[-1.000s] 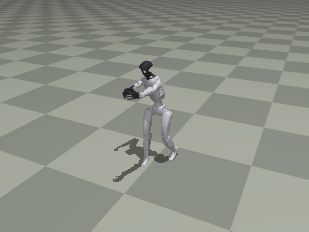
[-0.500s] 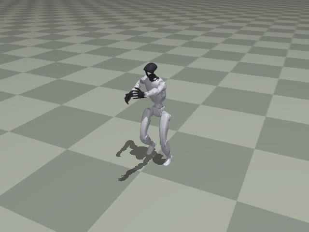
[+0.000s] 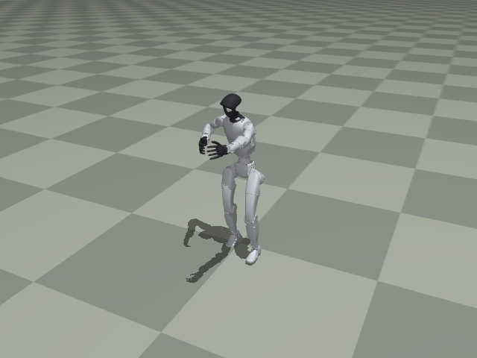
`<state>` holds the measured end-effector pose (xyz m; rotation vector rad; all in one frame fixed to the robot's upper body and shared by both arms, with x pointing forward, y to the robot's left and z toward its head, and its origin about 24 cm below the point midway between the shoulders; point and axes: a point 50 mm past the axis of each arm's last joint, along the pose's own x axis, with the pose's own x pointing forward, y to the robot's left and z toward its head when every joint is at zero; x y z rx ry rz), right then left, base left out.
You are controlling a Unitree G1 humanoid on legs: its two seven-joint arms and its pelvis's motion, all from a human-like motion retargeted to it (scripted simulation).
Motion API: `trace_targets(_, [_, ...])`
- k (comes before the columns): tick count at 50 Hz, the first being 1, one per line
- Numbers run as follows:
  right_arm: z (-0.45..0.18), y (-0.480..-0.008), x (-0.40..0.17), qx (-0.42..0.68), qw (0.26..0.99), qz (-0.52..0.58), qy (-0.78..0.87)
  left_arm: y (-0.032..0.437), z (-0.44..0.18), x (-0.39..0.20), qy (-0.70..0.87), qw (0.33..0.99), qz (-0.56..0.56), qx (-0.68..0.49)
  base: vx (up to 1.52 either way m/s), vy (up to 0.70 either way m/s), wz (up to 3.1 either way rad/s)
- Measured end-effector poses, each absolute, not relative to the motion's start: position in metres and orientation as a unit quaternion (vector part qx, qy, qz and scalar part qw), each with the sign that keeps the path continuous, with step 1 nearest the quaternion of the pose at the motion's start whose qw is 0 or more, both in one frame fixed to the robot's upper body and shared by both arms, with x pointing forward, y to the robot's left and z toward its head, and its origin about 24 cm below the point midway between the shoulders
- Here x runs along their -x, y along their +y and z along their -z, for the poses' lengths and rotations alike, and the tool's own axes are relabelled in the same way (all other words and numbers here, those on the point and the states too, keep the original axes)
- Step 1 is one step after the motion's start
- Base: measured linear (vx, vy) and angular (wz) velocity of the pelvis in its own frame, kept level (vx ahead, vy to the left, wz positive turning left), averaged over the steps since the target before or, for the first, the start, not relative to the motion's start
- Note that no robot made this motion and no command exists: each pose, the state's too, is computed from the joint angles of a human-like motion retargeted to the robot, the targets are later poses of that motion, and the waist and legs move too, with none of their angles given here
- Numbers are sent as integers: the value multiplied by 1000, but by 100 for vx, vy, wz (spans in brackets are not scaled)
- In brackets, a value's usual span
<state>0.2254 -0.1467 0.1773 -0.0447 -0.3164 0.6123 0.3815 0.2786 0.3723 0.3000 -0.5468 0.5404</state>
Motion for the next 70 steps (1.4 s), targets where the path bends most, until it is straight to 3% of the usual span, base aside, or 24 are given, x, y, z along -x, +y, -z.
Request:
trace_targets(5, [-177, -143, -224, 16, 934, -319, -158, 268, -364, -388, -255, 917, -242, -187, 64, 18, 46])
trace_targets(11, [-150, -179, -220, -32, 973, -214, -85, 240, -391, -386, -285, 895, -231, -252, 63, 7, 96])
trace_targets(15, [-124, -202, -197, -51, 986, -154, -46, 213, -360, -399, -275, 904, -170, -281, 59, 1, 110])
trace_targets(20, [-130, -222, -181, 10, 992, -112, -58, 179, -317, -401, -287, 931, -74, -213, 52, -14, 215])
trace_targets(28, [-153, -225, -206, 120, 980, -108, -113, 106, -351, -355, -441, 880, 45, -174, 25, -28, 120])
trace_targets(30, [-158, -204, -224, 142, 968, -150, -142, 111, -339, -339, -459, 876, 56, -140, 20, -24, 35])
trace_targets(35, [-188, -138, -245, 169, 913, -267, -259, 158, -235, -289, -396, 917, 32, -24, 24, -15, 91])
trace_targets(42, [-220, -129, -236, 132, 890, -265, -347, 220, -129, -206, -208, 977, -7, -55, 22, -2, 201])
trace_targets(47, [-213, -154, -237, 139, 910, -225, -319, 239, -135, -182, -158, 976, 45, -143, 19, 9, 272])
trace_targets(54, [-221, -157, -250, 160, 910, -154, -350, 228, -182, -200, -233, 940, 99, -228, 16, 1, 279])
trace_targets(64, [-241, -88, -285, 92, 897, -234, -362, 219, -115, -175, -112, 992, 57, -17, 18, -7, 248])
trace_targets(70, [-313, -80, -312, 72, 892, -134, -425, 207, -98, -189, -75, 996, 39, 16, 11, -17, 249])
